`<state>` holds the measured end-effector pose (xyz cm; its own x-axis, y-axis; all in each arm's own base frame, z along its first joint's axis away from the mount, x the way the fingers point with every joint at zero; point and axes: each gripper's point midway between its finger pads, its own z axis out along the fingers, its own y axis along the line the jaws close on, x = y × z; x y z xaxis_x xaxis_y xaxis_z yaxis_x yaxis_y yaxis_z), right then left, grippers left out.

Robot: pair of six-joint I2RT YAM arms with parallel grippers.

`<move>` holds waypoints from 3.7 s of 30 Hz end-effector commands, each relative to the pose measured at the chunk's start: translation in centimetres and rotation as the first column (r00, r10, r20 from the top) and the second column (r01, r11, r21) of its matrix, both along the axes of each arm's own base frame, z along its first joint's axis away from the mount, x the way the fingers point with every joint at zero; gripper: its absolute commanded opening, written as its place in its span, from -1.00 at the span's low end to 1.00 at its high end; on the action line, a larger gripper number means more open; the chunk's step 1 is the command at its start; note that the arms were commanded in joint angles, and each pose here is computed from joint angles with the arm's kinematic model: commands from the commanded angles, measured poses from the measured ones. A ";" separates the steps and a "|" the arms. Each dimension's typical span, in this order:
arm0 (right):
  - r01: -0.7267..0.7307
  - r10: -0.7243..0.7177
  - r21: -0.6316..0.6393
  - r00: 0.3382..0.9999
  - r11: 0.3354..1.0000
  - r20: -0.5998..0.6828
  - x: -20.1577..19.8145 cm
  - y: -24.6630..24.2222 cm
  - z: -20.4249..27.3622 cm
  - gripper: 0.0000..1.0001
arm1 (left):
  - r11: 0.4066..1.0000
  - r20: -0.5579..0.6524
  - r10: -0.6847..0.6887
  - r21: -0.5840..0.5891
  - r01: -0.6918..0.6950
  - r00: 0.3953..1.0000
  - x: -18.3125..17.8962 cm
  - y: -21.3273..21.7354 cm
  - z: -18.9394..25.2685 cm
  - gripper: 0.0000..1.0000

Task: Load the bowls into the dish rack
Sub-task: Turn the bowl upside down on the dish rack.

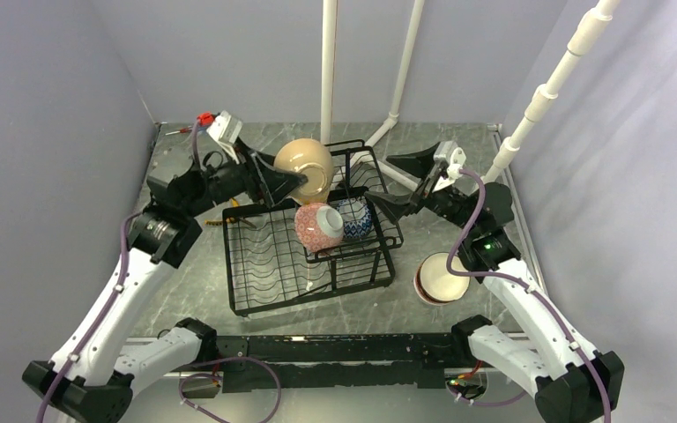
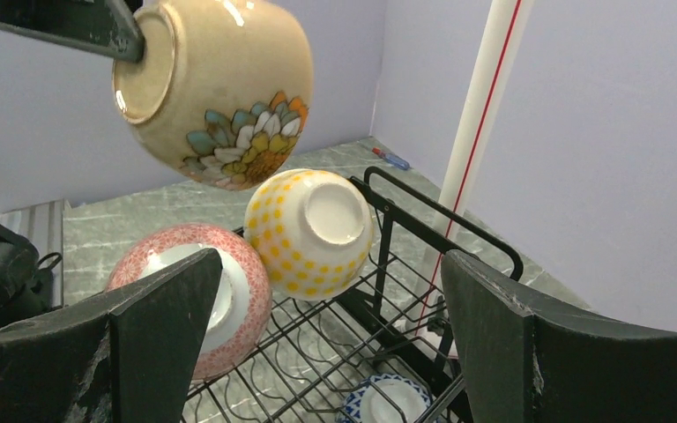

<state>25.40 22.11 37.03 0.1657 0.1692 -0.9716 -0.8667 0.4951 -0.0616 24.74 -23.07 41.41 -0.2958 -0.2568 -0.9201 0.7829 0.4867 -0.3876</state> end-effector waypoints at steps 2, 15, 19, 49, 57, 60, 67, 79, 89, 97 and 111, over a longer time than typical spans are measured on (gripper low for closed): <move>-0.027 0.026 0.011 0.999 1.000 0.036 -0.4 0.1 0.6 0.99 | 0.991 -0.064 0.127 -0.019 -0.129 0.990 -0.7 2.2 -1.5 -0.95; -0.028 0.029 -0.013 0.999 1.000 0.031 -0.4 0.2 0.1 0.99 | 0.912 -0.131 0.405 -0.018 -0.411 0.905 -2.8 8.2 -4.1 -0.95; -0.032 0.032 -0.015 0.999 0.999 0.022 -0.4 0.3 -0.2 0.99 | 0.898 -0.179 0.436 0.014 -0.440 0.882 -2.5 8.7 -5.7 -0.95; -0.010 0.011 -0.031 1.000 0.999 0.024 -0.9 -0.3 -0.4 0.99 | 0.946 -0.438 0.275 -0.038 -0.323 0.856 3.3 2.4 -20.1 -0.95; -0.023 0.024 -0.037 0.999 0.999 0.029 -1.5 -0.3 -0.1 0.99 | 0.932 -0.418 0.270 -0.114 -0.345 0.867 5.2 2.1 -21.4 -0.95; -0.011 0.013 -0.040 0.999 0.999 0.033 -1.6 -0.5 0.0 0.99 | 0.932 -0.428 0.244 -0.146 -0.333 0.870 5.9 1.7 -21.8 -0.95; 0.000 0.002 -0.050 0.999 0.999 0.042 -1.7 -0.7 0.2 0.99 | 0.937 -0.441 0.201 -0.172 -0.303 0.875 7.6 1.0 -22.9 -0.95; -0.002 0.005 -0.061 0.999 0.998 0.043 -1.7 -0.7 0.2 0.99 | 0.934 -0.486 0.158 -0.210 -0.290 0.860 9.5 1.5 -24.6 -0.95; -0.006 0.009 -0.062 0.999 0.998 0.046 -1.7 -0.6 0.7 0.99 | 0.965 -0.561 0.113 -0.133 -0.225 0.820 10.3 0.2 -27.0 -0.95; 0.010 -0.007 -0.056 0.999 0.998 0.053 -2.2 -1.1 0.9 0.99 | 0.982 -0.630 0.086 -0.076 -0.172 0.772 10.3 -0.5 -28.6 -0.65; 0.014 -0.011 -0.062 0.998 0.998 0.055 -2.8 -1.4 1.5 0.99 | 0.984 -0.643 0.170 0.074 -0.161 0.747 9.9 0.5 -29.8 0.21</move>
<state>22.88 21.07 36.09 0.1564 0.0931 -0.9833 -0.8672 0.4894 -0.0916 33.76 -22.96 9.35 -0.8147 -0.3903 -0.4289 0.1686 0.5481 -0.8192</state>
